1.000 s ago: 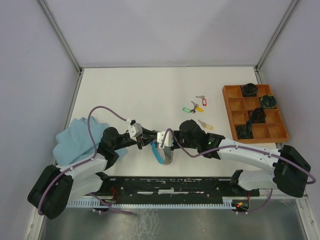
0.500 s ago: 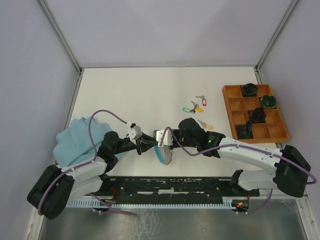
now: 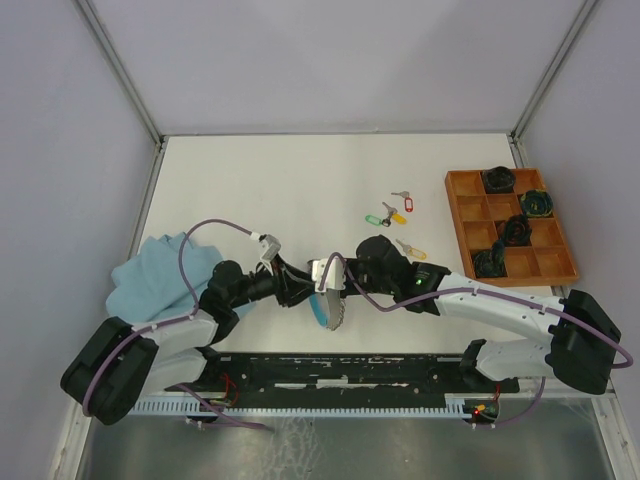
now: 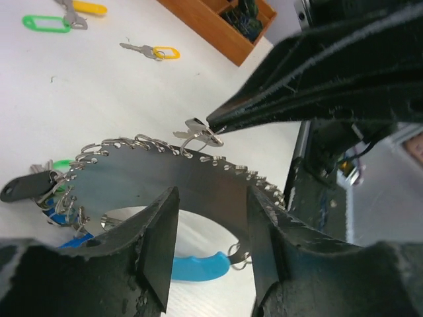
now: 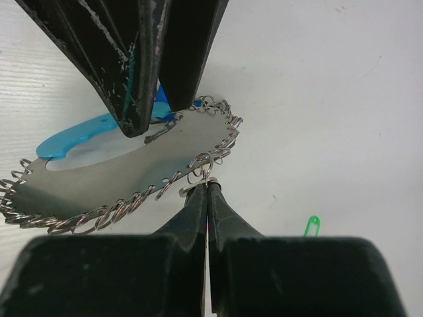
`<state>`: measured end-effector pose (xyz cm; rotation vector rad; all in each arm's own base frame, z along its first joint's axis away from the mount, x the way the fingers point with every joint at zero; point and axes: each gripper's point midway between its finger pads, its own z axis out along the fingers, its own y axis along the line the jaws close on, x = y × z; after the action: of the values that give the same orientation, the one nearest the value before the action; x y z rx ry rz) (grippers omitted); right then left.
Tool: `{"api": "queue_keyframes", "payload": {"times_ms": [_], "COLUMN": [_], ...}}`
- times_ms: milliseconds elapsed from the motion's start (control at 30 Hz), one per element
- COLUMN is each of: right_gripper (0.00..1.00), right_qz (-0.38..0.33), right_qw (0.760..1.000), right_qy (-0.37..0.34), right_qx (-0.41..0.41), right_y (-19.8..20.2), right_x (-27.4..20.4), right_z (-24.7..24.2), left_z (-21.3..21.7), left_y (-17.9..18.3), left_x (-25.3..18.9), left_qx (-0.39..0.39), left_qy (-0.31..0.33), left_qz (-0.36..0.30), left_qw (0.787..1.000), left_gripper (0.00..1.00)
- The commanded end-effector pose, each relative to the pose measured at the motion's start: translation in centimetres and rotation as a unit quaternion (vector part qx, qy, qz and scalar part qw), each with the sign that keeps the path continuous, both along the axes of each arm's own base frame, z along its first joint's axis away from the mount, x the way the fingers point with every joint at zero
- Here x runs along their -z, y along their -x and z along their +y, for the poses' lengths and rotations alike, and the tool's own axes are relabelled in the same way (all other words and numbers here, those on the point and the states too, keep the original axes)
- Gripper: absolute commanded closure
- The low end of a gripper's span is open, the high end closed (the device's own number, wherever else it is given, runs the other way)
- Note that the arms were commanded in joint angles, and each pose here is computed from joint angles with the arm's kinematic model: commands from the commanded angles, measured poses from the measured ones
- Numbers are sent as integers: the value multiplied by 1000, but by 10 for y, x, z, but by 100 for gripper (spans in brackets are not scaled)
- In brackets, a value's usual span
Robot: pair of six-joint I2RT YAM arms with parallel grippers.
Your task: Put the keys on the keyring
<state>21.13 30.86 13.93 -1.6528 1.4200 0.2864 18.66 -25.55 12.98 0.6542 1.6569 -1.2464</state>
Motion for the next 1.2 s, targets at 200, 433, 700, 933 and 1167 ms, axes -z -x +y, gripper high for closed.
{"api": "queue_keyframes", "payload": {"times_ms": [200,433,700,933,1167], "right_gripper": [99,100,100,100,99], "right_qz": [-22,-12,-2,1,1], "right_qw": [997,997,996,996,996], "right_qy": [-67,-75,-87,-89,-94], "right_qx": [15,19,17,12,4], "right_y": [-11,-10,-7,-4,2], "right_x": [-36,-36,-38,-39,-41], "right_z": [16,19,26,32,39], "left_z": [11,18,8,13,20], "left_y": [-10,-11,-8,-21,-28], "left_x": [-16,-17,-14,-16,-3], "left_qx": [-117,-146,-126,-170,-210], "left_qy": [80,86,105,140,172], "left_qz": [227,247,302,327,374], "left_qw": [964,954,939,919,887], "left_gripper": [21,11,3,1,11]}}
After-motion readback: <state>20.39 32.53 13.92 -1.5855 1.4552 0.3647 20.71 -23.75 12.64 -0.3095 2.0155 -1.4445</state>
